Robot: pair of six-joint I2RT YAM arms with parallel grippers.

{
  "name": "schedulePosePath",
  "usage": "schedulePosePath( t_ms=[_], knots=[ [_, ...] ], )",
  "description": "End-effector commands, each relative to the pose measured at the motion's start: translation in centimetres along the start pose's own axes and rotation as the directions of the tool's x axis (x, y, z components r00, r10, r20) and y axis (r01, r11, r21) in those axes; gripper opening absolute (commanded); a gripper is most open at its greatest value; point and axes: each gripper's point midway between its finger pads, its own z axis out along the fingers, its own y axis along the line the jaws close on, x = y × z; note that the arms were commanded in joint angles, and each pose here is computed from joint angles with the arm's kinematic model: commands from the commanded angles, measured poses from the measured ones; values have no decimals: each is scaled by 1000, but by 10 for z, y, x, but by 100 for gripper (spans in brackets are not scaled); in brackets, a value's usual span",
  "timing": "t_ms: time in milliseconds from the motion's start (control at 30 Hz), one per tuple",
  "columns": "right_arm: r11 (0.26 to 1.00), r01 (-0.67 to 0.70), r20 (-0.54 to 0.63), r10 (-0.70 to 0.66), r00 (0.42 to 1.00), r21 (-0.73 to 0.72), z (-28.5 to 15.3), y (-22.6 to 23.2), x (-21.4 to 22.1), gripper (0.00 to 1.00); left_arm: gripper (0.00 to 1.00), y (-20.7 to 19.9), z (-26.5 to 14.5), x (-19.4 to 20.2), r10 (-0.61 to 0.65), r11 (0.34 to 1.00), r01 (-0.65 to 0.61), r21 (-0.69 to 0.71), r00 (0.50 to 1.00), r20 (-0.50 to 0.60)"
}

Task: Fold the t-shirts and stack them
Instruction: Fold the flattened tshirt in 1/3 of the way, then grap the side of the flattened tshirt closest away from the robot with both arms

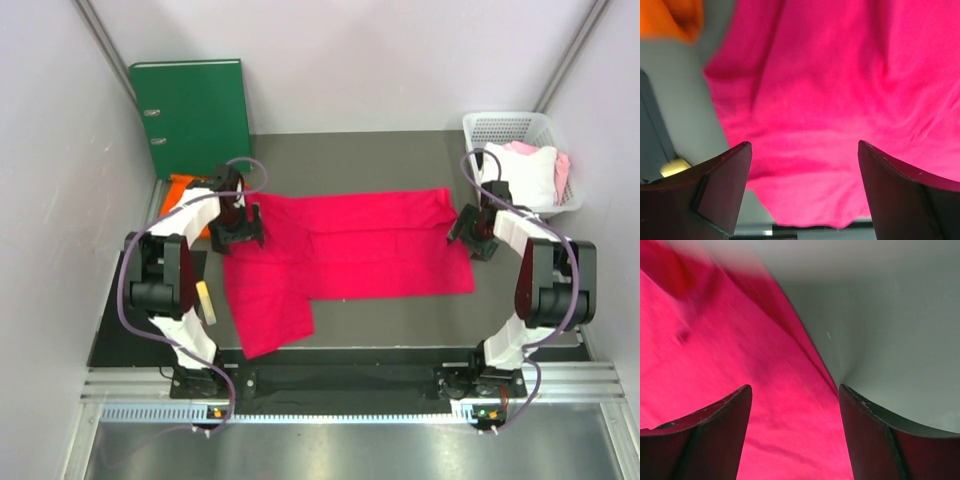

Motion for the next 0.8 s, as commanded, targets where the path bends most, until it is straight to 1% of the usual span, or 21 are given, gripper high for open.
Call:
schedulePosePath(
  t_ms=[0,100,200,233,333,500,600,767],
  knots=[
    [999,-40,-16,40,999,18,-25,-14,19,69,91,-6,-30,32,-17,999,19,51,999,-39],
    [995,-89,-60,92,994,47,-31,-30,42,67,92,0,-38,53,-1,1000,3,26,998,-68],
    [987,-146,-103,152,983,60,-32,-42,64,65,92,11,-38,74,-9,1000,7,-18,992,-129],
    [985,-162,-115,169,979,65,-31,-44,70,65,92,13,-36,83,-13,1000,10,-22,988,-153],
    [973,-220,-162,228,960,69,-27,-48,88,63,92,12,-39,97,-24,1000,24,0,983,-180],
    [955,-290,-227,296,928,62,-17,-45,108,62,92,2,-45,111,14,999,-6,44,983,-185],
    [950,-304,-250,313,916,74,-16,-45,113,61,93,-6,-50,115,84,995,-75,64,983,-165],
    [941,-315,-229,336,914,124,-24,-56,111,59,96,-29,-57,119,190,979,-177,103,973,-131]
  ],
)
